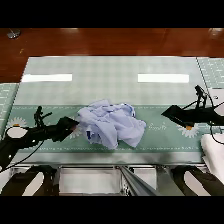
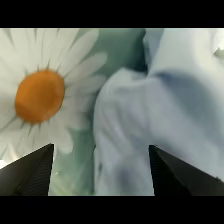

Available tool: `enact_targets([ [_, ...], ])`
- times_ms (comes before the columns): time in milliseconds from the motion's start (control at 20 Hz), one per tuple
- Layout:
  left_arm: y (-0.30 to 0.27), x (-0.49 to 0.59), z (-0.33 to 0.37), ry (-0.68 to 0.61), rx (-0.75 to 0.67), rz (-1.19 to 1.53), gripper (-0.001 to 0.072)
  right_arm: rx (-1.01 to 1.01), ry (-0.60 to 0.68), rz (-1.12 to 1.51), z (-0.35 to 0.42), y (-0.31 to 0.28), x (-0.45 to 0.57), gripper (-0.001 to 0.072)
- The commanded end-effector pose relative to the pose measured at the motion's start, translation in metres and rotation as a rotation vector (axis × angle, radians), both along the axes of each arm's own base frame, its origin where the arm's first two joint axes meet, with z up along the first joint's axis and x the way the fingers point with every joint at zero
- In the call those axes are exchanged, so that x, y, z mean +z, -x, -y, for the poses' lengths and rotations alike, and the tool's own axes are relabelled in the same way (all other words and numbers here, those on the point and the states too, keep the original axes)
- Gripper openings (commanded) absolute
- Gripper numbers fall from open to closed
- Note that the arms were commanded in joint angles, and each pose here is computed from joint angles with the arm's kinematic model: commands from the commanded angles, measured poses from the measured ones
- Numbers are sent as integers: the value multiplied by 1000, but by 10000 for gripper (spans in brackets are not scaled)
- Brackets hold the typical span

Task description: Fold the shirts.

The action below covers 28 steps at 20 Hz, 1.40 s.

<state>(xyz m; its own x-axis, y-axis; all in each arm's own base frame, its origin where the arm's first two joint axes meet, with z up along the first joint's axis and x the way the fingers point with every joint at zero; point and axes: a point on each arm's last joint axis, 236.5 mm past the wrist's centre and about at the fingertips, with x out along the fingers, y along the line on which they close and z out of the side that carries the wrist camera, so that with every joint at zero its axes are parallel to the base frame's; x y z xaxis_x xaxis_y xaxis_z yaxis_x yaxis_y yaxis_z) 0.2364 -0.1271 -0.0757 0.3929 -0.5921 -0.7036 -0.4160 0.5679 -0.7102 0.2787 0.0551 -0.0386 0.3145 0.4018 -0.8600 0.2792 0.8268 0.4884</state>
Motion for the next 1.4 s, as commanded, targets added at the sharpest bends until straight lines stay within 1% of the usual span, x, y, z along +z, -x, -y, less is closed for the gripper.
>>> enact_targets([
  [0, -36, -4, -9, 35, 123, 79, 699, 43, -26, 43, -27, -7, 4, 631],
  [100, -44, -2, -5, 63, 119, 115, 699, 47, -27, 43, -29, -6, 4, 631],
  [150, -45, -3, -1, 62, 94, 132, 699, 39, -26, 45, -28, -8, 4, 631],
  [350, -33, -17, 15, 76, 31, 84, 699, 4, -20, 60, -25, -14, 5, 631],
  [400, -29, -18, 22, 84, -1, 80, 698, -2, -23, 58, -25, -14, 5, 631],
  [450, -25, -15, 30, 95, -57, 98, 677, -3, -23, 57, -25, -14, 5, 631],
  [500, -22, -10, 38, 108, -112, 122, 580, -2, -24, 55, -25, -13, 4, 631],
  [550, -21, -4, 44, 116, -173, 162, 283, 0, -25, 51, -25, -13, 4, 631],
  [600, -23, 4, 47, 114, -226, 220, 30, 6, -27, 41, -26, -10, 4, 631],
  [700, -31, 21, 48, 145, -243, 257, 23, 45, -8, 0, -25, 2, -1, 631],
  [800, -39, 37, 47, 175, -255, 294, 23, 143, 24, -97, -24, 32, -12, 629],
  [950, -43, 44, 49, 179, -272, 311, 23, 233, -18, -244, -42, 77, -25, 629],
  [1150, -35, 43, 52, 182, -309, 304, 23, 303, -35, -238, -90, 90, -30, 629],
  [1250, -34, 44, 53, 188, -314, 303, 23, 388, -48, -249, -115, 107, -28, 629],
  [1350, -34, 44, 53, 188, -314, 303, 23, 465, -14, -282, -129, 125, -35, 629],
])
